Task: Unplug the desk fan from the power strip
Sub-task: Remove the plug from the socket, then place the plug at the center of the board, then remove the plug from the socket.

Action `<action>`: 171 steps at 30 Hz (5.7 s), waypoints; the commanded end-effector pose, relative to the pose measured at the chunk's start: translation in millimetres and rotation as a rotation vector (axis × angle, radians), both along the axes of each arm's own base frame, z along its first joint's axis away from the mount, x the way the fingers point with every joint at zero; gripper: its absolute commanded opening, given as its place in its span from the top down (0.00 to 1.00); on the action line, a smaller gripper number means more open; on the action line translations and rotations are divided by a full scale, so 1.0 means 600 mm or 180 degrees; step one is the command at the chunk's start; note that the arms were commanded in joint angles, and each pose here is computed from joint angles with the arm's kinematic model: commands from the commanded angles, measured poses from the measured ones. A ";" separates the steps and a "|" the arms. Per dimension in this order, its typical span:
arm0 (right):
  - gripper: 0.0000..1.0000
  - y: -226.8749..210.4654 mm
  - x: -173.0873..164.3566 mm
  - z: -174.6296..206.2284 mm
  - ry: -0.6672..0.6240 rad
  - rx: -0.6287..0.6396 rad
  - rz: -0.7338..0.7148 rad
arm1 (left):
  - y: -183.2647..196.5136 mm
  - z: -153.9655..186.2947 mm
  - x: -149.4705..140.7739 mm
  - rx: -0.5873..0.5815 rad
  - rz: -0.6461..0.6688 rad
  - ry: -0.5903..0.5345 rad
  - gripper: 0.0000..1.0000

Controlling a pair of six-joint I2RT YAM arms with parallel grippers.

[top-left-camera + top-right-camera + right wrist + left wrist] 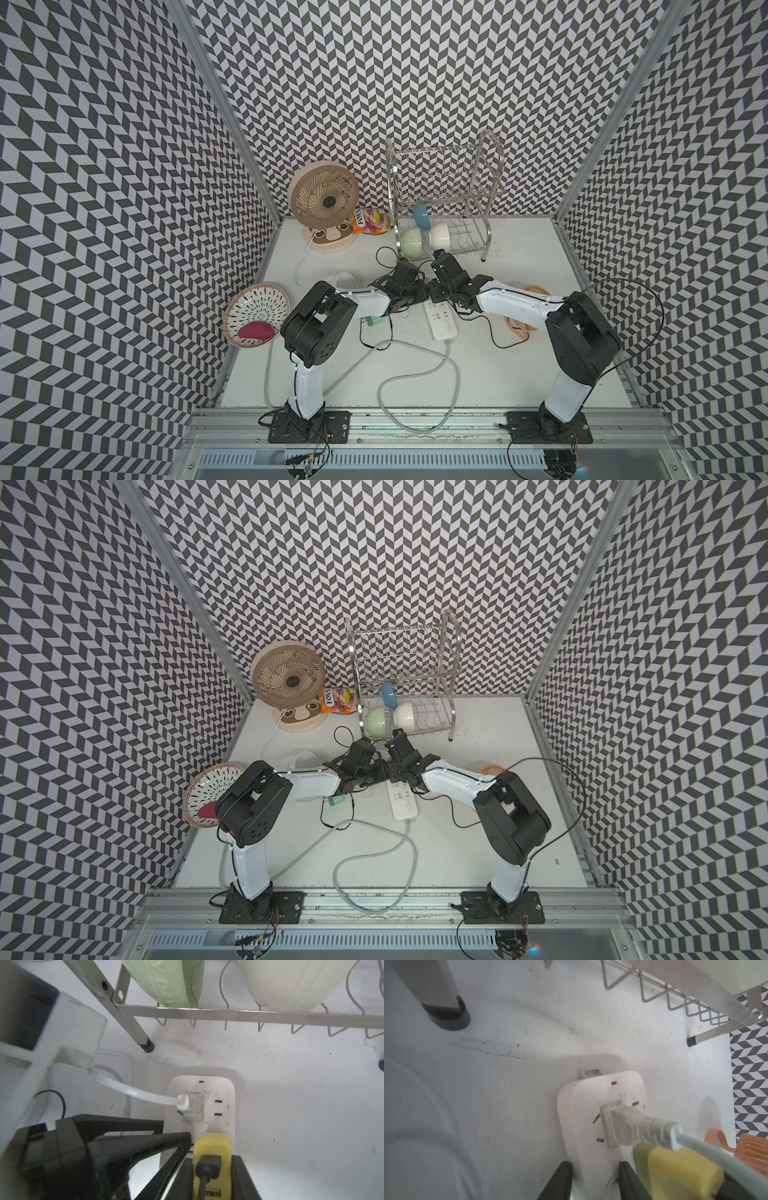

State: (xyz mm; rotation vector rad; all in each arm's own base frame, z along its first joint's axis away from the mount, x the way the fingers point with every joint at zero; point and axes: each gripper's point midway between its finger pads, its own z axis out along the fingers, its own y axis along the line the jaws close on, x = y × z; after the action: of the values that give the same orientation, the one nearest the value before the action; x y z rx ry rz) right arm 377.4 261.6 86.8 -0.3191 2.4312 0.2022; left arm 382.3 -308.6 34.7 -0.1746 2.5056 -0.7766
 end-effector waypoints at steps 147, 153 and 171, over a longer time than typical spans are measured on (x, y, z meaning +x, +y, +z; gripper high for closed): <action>0.52 0.027 0.048 0.070 0.0002 0.0697 0.0316 | 0.016 -0.048 -0.046 0.0199 -0.0211 0.0390 0.57; 0.60 0.023 0.064 0.037 0.0051 0.0373 0.0099 | 0.016 -0.054 -0.050 0.0174 -0.0189 0.0428 0.58; 0.74 0.030 0.089 0.015 0.0058 0.0234 -0.0025 | 0.017 -0.062 -0.056 0.0150 -0.0151 0.0502 0.60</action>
State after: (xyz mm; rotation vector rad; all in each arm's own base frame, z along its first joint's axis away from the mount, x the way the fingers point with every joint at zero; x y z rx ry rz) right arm 418.6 274.5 89.5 -0.2992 2.4756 0.3051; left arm 380.3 -321.2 39.1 -0.1419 2.5085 -0.8783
